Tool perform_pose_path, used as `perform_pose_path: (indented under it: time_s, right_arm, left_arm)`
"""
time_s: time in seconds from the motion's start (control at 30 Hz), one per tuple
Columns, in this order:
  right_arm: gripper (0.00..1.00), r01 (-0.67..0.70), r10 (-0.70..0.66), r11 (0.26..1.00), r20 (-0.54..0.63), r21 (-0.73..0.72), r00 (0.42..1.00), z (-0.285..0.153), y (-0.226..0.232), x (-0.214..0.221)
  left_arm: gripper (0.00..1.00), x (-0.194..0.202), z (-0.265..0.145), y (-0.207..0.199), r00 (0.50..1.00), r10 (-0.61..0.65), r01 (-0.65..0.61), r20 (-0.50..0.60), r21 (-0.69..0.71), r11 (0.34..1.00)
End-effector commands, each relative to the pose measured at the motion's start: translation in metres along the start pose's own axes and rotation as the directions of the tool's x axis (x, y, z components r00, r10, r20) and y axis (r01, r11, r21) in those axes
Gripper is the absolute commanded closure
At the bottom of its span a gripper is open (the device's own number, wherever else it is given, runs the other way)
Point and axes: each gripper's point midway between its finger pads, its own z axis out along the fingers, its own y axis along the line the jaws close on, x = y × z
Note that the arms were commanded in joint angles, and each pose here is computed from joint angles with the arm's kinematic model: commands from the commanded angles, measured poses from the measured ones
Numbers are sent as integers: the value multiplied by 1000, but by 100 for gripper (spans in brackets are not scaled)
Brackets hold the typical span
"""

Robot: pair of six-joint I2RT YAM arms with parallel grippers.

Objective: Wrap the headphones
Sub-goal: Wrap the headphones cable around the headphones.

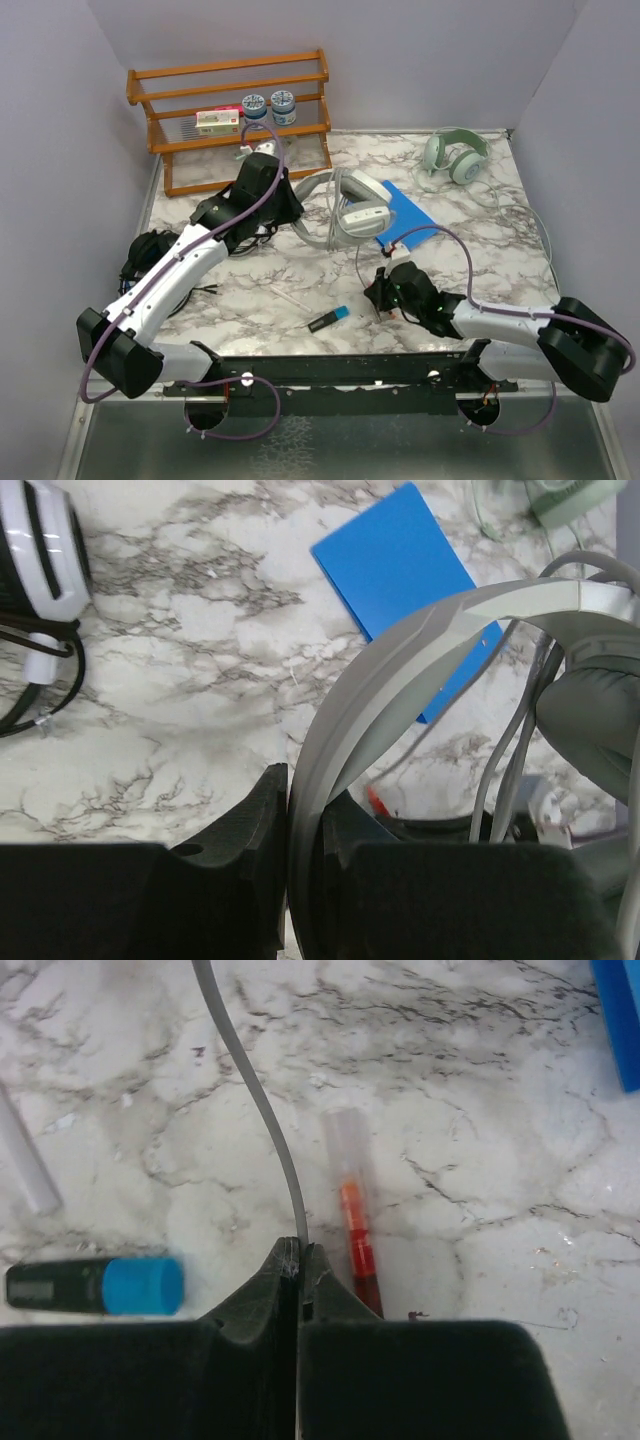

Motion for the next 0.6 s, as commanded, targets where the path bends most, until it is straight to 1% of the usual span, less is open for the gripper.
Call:
perform_pose_path:
  time_s: [0.0,0.1,0.13,0.2,0.3,0.4,0.47,0.57]
  right_arm:
    - [99,99,-104,980,-23,-174,994,-21,30,-2]
    - [99,153,-176,931,-42,-333,983,-37,58,-1]
    - [99,164,-193,906,-35,-390,981,-43,68,-2]
    - [99,168,-205,869,-29,-465,978,-55,82,-4]
    - [99,182,-235,819,-27,-544,972,-71,98,-8]
    - [99,193,-253,742,-1,-642,967,-91,119,-17]
    - [99,179,-243,692,8,-700,970,-105,133,-26]
    - [99,127,-228,651,-33,-749,973,-120,151,-39]
  left_arm:
    - [100,-41,-4,-4,982,-168,161,81,89,983]
    - [100,-53,4,13,964,-246,241,103,58,969]
    - [100,-53,5,13,959,-267,261,92,66,963]
    - [100,-60,7,20,947,-303,299,111,53,953]
    - [100,-73,6,34,924,-340,343,173,14,939]
    - [100,-81,7,51,894,-373,395,246,-45,917]
    - [100,-78,13,57,888,-385,414,252,-73,907]
    - [100,-68,23,68,891,-390,427,232,-138,894]
